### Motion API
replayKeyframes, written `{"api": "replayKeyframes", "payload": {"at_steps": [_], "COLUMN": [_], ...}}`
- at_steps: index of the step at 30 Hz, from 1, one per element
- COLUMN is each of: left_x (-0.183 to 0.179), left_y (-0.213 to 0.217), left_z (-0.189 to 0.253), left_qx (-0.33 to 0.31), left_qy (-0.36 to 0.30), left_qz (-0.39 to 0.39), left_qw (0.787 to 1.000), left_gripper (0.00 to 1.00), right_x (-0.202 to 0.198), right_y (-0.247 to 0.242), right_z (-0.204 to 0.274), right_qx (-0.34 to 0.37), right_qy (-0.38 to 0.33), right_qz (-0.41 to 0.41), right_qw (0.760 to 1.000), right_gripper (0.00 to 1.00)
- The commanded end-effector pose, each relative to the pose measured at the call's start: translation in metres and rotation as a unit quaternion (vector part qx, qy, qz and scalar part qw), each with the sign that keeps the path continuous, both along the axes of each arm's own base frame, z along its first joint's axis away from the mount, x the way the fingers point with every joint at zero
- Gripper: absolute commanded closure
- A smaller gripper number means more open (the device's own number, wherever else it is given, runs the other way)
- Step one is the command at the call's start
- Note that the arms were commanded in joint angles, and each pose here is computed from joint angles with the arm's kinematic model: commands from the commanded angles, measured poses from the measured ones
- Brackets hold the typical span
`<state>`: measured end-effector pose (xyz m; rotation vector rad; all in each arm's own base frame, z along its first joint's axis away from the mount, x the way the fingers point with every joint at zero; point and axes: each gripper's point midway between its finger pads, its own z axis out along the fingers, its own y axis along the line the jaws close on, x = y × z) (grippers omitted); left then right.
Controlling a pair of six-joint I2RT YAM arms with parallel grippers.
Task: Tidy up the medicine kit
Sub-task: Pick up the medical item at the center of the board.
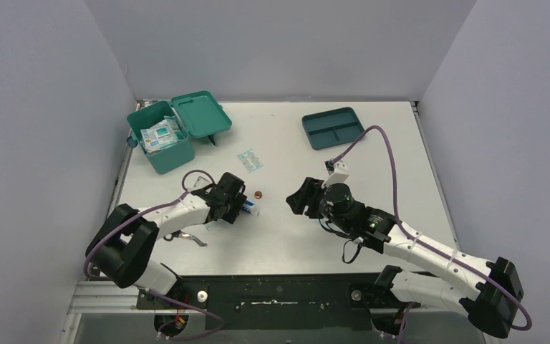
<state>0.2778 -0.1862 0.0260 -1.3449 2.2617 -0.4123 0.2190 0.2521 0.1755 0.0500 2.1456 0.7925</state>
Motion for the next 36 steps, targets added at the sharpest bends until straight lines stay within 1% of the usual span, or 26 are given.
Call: {"api": "replayKeyframes", "payload": {"at_steps": [1,6,9,14,17,21,23,24,26,28,30,33,35,36], "left_x": [0.014,0.016,0.02,0.031,0.033,0.031,0.032,0.035,0.043,0.048,0.054,0.066,0.077,0.082], "left_y": [-0.002,-0.003,-0.004,0.0,0.001,0.004,0.009,0.012,0.016,0.02,0.025,0.037,0.053,0.067], "left_z": [0.003,0.0,0.004,0.03,0.042,0.051,0.062,0.071,0.091,0.111,0.129,0.161,0.177,0.184], "left_qx": [0.003,0.008,0.015,0.04,0.042,0.045,0.06,0.07,0.105,0.141,0.17,0.196,0.208,0.219], "left_qy": [-0.021,-0.023,-0.032,-0.067,-0.09,-0.105,-0.12,-0.135,-0.167,-0.182,-0.192,-0.218,-0.228,-0.225], "left_qz": [0.013,0.008,-0.005,-0.021,-0.033,-0.043,-0.05,-0.055,-0.092,-0.124,-0.146,-0.176,-0.195,-0.191], "left_qw": [1.0,1.0,0.999,0.997,0.994,0.993,0.99,0.987,0.976,0.965,0.956,0.94,0.931,0.93], "left_gripper": [0.53,0.55,0.62,0.75,0.79,0.81,0.81,0.81,0.81,0.81,0.81,0.81,0.81,0.81], "right_x": [0.006,0.006,0.006,0.007,0.008,0.008,0.009,0.008,0.007,0.006,0.005,0.004,0.004,0.004], "right_y": [-0.003,-0.003,-0.003,-0.001,0.0,0.003,0.004,0.005,0.007,0.01,0.011,0.012,0.013,0.014], "right_z": [0.015,0.014,0.012,0.013,0.015,0.015,0.015,0.014,0.013,0.012,0.011,0.01,0.01,0.011], "right_qx": [0.009,0.005,0.004,0.007,0.008,0.01,0.014,0.014,0.015,0.015,0.013,0.012,0.012,0.011], "right_qy": [-0.024,-0.023,-0.019,-0.02,-0.021,-0.02,-0.019,-0.018,-0.016,-0.013,-0.011,-0.01,-0.007,-0.007], "right_qz": [-0.014,-0.014,-0.015,-0.014,-0.014,-0.011,-0.01,-0.007,-0.002,0.005,0.01,0.012,0.014,0.016], "right_qw": [1.0,1.0,1.0,1.0,1.0,1.0,1.0,1.0,1.0,1.0,1.0,1.0,1.0,1.0], "right_gripper": [0.38,0.33,0.33,0.32,0.32,0.32,0.32,0.32,0.32,0.31,0.27,0.18,0.11,0.06]}}
